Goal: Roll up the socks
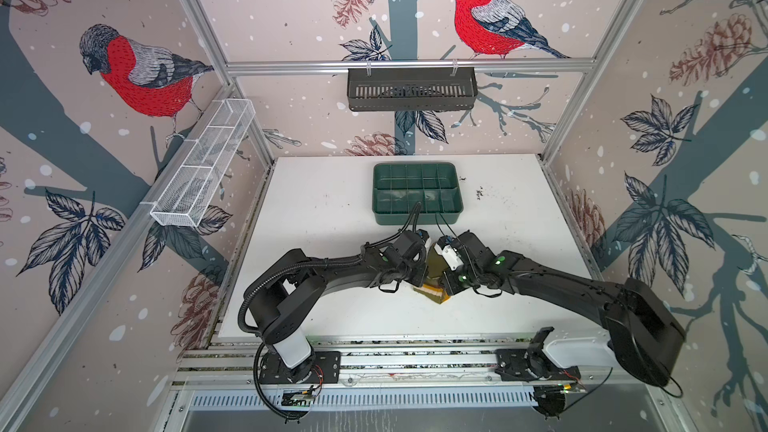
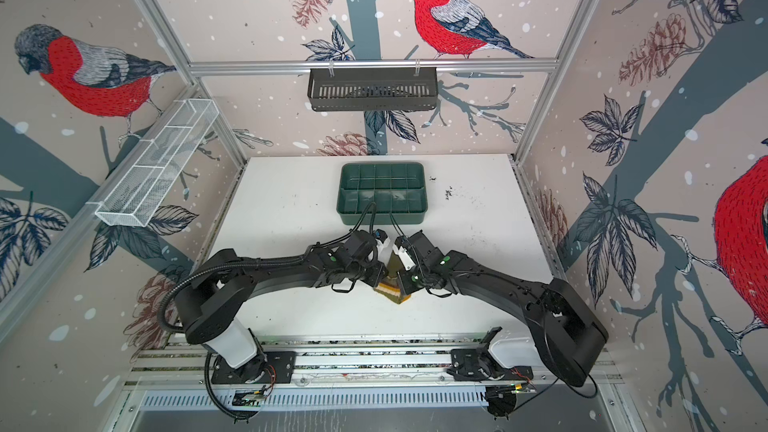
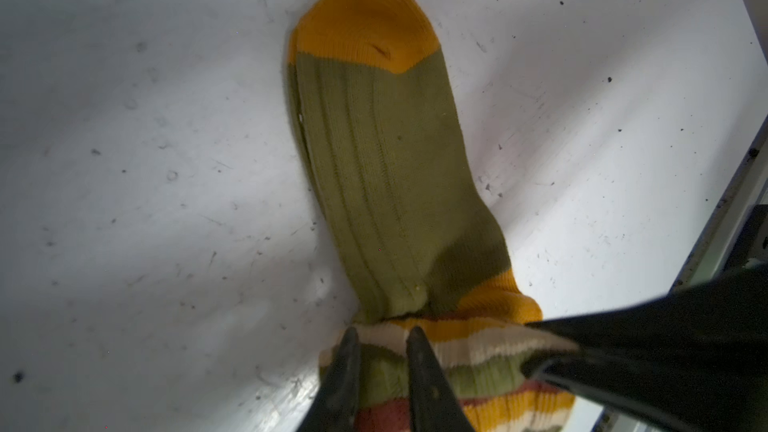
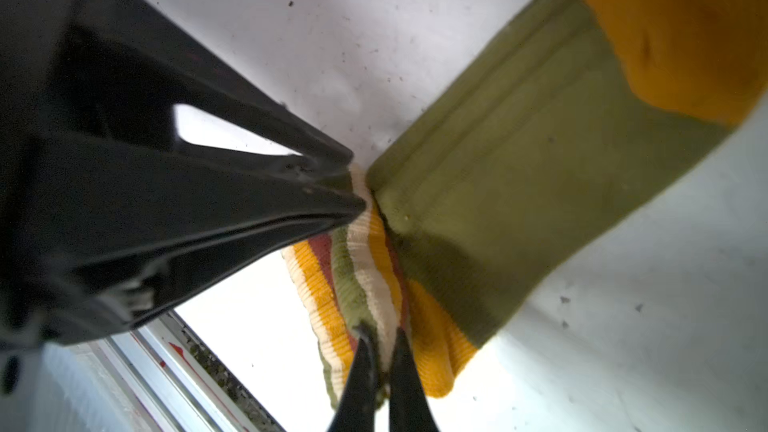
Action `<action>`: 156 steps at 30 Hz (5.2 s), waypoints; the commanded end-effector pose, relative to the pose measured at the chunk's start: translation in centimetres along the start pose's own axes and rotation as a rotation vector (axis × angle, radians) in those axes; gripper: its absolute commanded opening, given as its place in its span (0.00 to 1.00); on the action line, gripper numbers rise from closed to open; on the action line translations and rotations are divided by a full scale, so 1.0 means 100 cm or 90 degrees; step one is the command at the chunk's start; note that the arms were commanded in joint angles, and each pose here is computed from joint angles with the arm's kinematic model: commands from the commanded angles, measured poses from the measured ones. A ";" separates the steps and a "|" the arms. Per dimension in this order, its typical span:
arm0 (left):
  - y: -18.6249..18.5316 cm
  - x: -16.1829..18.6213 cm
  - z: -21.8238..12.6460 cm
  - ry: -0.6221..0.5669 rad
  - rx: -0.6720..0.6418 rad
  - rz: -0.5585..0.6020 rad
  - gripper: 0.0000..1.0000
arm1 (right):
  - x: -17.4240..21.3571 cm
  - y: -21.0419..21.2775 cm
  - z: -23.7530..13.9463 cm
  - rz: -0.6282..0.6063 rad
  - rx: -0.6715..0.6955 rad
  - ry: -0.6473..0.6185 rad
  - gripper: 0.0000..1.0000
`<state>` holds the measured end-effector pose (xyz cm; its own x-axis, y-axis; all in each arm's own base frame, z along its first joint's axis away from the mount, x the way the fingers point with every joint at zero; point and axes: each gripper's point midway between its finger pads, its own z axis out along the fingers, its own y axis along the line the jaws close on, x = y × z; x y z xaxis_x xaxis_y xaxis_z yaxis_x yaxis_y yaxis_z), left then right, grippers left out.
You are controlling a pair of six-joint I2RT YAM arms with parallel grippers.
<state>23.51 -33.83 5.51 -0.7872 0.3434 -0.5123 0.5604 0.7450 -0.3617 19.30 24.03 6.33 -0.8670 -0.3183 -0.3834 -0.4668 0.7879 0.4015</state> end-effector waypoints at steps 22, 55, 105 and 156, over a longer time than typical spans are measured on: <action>-0.048 0.005 -0.018 -0.023 0.073 0.048 0.19 | 0.017 -0.024 0.010 0.145 -0.045 0.027 0.02; -0.031 0.030 0.034 0.080 0.062 0.057 0.14 | -0.004 -0.029 -0.029 0.100 0.001 -0.068 0.51; -0.020 0.032 0.043 0.143 0.149 0.035 0.13 | 0.023 0.029 0.001 -0.268 0.306 -0.004 0.66; -0.019 0.010 0.036 0.101 0.000 0.270 0.10 | -0.020 -0.013 -0.011 0.182 -0.160 -0.062 0.17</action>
<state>22.44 -37.76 3.49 -0.5324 0.6721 -0.5147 0.8352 0.5162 -0.1899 21.38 22.84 7.78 -0.9574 -0.0210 -0.2881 -0.2227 0.6890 0.6897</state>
